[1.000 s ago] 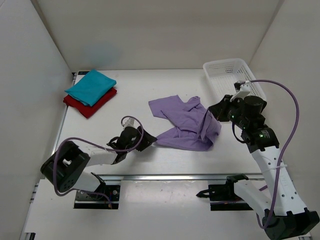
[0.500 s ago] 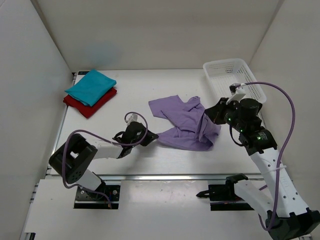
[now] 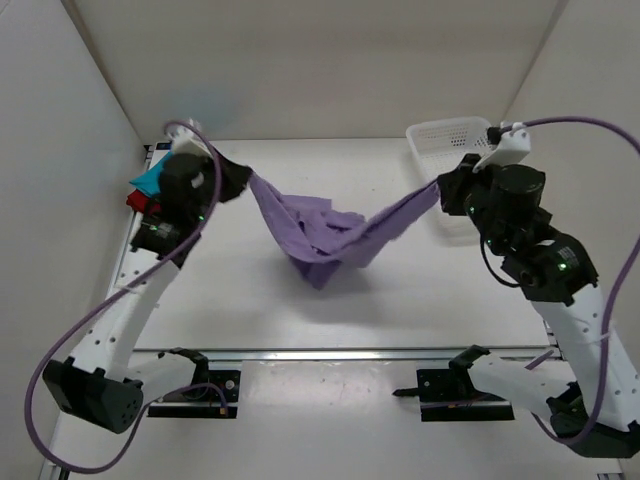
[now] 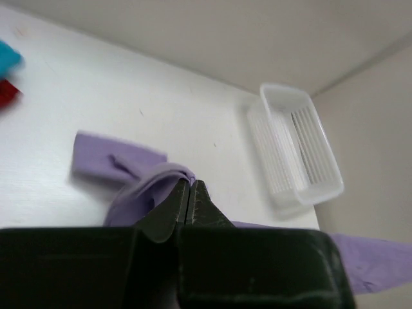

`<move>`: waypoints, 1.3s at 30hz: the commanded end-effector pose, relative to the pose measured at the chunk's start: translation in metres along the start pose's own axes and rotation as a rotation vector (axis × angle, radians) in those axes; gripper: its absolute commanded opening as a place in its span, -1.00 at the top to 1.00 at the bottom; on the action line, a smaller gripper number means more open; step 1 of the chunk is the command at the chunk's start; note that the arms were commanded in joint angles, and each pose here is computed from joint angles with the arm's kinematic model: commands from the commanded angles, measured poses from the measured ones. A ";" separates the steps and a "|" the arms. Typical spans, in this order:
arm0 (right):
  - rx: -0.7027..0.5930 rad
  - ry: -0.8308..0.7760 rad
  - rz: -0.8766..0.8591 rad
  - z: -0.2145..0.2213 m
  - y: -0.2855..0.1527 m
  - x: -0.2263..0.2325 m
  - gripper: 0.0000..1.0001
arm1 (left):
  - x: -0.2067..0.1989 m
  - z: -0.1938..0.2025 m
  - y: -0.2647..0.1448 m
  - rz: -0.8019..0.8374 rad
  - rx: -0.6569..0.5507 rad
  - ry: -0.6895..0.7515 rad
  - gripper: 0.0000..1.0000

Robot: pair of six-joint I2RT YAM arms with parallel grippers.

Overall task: Fold and stack the t-shirts
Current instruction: Flatten out the tshirt

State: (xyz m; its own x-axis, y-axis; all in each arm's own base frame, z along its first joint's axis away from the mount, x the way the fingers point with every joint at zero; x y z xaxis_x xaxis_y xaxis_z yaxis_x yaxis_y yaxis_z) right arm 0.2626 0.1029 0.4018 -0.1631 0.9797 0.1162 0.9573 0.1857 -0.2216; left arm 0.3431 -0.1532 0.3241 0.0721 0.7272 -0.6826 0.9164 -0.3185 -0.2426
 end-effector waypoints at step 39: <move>-0.200 -0.018 -0.089 -0.139 0.264 -0.024 1.00 | 0.031 -0.182 0.090 -0.217 -0.061 0.117 1.00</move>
State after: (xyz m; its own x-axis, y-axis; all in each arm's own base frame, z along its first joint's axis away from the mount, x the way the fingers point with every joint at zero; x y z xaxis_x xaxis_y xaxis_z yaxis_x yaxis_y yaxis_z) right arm 0.5587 0.1201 0.3984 -0.1376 0.9887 -0.0591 0.9635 0.1198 -0.2393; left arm 0.4729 -0.0466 0.3377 -0.1769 0.8690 -0.4622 0.8677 -0.0839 -0.4899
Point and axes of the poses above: each gripper's point midway between its finger pads, its own y axis out along the fingers, its own x axis along the line the jaws close on, z = x × y, the point moved 1 cm from there along -y, back along the fingers, and after that the axes turned 6 degrees about -y, right-handed, at the moved point
